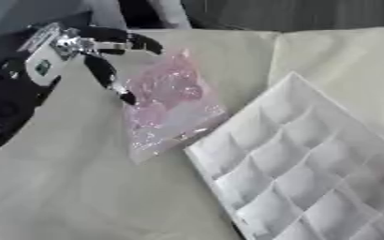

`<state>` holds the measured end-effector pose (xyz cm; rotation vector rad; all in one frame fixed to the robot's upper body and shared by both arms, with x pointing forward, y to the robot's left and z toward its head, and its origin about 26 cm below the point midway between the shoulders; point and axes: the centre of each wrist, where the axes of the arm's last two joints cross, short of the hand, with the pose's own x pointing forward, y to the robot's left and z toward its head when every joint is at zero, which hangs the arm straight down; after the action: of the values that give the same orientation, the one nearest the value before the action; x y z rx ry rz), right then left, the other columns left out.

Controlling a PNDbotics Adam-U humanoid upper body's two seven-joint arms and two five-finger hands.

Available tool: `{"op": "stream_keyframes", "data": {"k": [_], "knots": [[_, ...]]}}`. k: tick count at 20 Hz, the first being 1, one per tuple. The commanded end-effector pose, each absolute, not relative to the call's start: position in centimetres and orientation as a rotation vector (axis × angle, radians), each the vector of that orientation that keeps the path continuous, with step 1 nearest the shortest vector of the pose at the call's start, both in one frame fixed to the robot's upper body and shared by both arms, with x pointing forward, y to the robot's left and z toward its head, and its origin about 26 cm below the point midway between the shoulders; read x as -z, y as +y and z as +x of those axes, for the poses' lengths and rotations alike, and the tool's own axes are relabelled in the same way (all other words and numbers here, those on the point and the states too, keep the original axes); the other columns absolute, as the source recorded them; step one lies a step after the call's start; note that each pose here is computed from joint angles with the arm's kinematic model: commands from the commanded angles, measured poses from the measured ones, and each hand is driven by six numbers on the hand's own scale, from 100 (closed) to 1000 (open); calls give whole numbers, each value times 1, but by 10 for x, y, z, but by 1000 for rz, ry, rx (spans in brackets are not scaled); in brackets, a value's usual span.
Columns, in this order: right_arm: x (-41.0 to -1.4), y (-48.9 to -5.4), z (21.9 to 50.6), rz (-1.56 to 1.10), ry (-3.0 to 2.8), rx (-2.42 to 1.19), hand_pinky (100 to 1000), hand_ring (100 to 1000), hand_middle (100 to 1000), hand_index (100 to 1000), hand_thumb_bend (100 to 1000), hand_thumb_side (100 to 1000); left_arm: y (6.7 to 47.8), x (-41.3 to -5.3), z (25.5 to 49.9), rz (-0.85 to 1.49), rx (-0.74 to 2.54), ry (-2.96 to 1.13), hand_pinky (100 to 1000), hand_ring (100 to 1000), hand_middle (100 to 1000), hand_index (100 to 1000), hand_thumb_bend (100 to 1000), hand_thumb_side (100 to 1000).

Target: Pick up objects on the table and place them in the box.

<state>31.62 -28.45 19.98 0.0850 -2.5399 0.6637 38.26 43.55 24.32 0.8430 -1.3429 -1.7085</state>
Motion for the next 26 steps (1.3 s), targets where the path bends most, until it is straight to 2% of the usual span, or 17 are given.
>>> {"op": "stream_keyframes", "data": {"k": [1,6,7,12,17,22,26], "knots": [[-208,-285,313,80,-2563,-685,605,674,640,698,434,765,438,-254,384,812,1897,-1276,902,977,993,1000,913,699],[-208,-285,313,83,-2566,-680,605,674,640,698,434,765,421,-243,392,758,1881,-1372,868,954,972,1000,857,706],[-208,-285,313,83,-2566,-679,605,674,640,698,434,765,416,-241,393,741,1880,-1397,836,931,950,1000,805,711],[-210,-283,313,91,-2575,-670,604,673,639,696,434,765,378,-230,394,655,1980,-1456,825,914,934,1000,774,729],[-213,-280,313,104,-2589,-661,600,670,635,693,434,765,365,-217,388,570,2046,-1429,817,901,919,1000,743,768],[-218,-277,313,122,-2607,-655,597,667,632,690,434,765,369,-211,379,544,2065,-1388,825,901,918,1000,754,788],[-220,-276,312,130,-2610,-659,597,667,631,690,434,765,386,-209,370,565,2081,-1293,845,910,926,1000,802,803]]}}
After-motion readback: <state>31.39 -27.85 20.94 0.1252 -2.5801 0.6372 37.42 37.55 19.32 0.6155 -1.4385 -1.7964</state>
